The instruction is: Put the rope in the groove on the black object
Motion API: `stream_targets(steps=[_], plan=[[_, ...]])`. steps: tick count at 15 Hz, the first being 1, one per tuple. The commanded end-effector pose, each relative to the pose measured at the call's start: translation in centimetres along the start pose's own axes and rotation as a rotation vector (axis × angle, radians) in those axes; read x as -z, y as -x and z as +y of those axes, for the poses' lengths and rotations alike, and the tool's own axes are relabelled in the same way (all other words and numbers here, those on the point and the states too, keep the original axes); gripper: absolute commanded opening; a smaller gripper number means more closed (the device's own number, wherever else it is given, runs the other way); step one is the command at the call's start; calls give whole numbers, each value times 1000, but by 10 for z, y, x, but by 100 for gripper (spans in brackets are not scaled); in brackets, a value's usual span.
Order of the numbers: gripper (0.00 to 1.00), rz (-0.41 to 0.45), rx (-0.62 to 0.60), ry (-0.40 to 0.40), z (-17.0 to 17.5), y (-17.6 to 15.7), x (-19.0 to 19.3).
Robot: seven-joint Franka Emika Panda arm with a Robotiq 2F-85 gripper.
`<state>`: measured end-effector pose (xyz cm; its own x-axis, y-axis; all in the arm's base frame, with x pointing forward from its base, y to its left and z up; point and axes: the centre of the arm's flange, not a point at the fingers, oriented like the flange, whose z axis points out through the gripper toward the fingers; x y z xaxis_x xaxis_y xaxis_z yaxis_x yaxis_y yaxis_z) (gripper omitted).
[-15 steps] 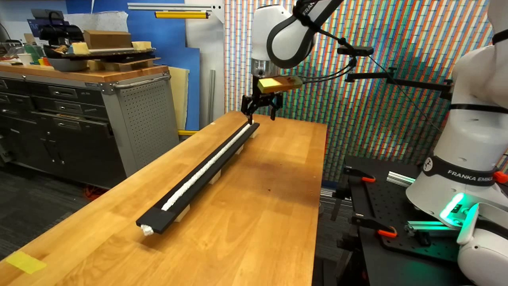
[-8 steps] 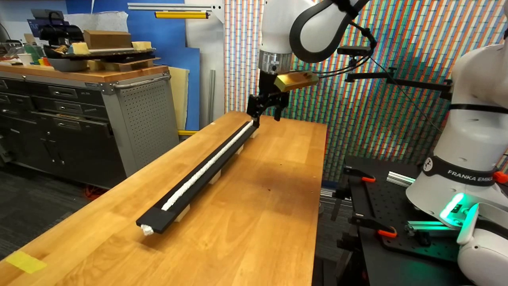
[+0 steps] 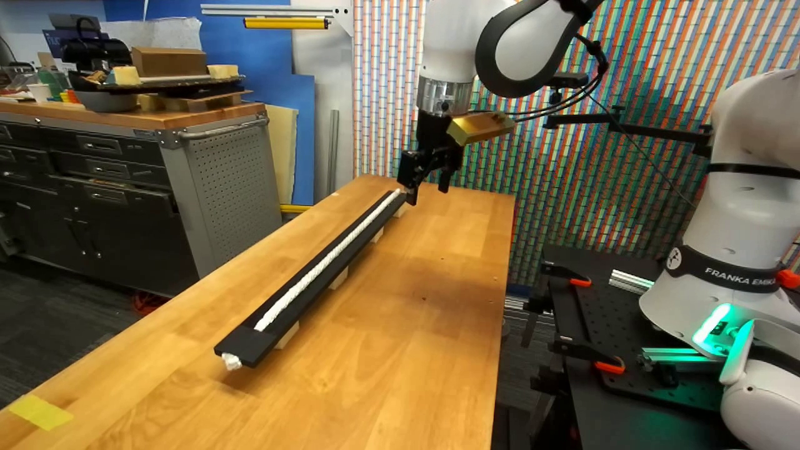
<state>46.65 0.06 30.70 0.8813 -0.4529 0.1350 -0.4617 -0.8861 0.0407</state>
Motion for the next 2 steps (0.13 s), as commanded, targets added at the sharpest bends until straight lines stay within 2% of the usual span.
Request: stream_targets(steps=[1, 2], plan=[[100, 0, 1, 0, 0, 0, 0], [100, 0, 1, 0, 0, 0, 0]])
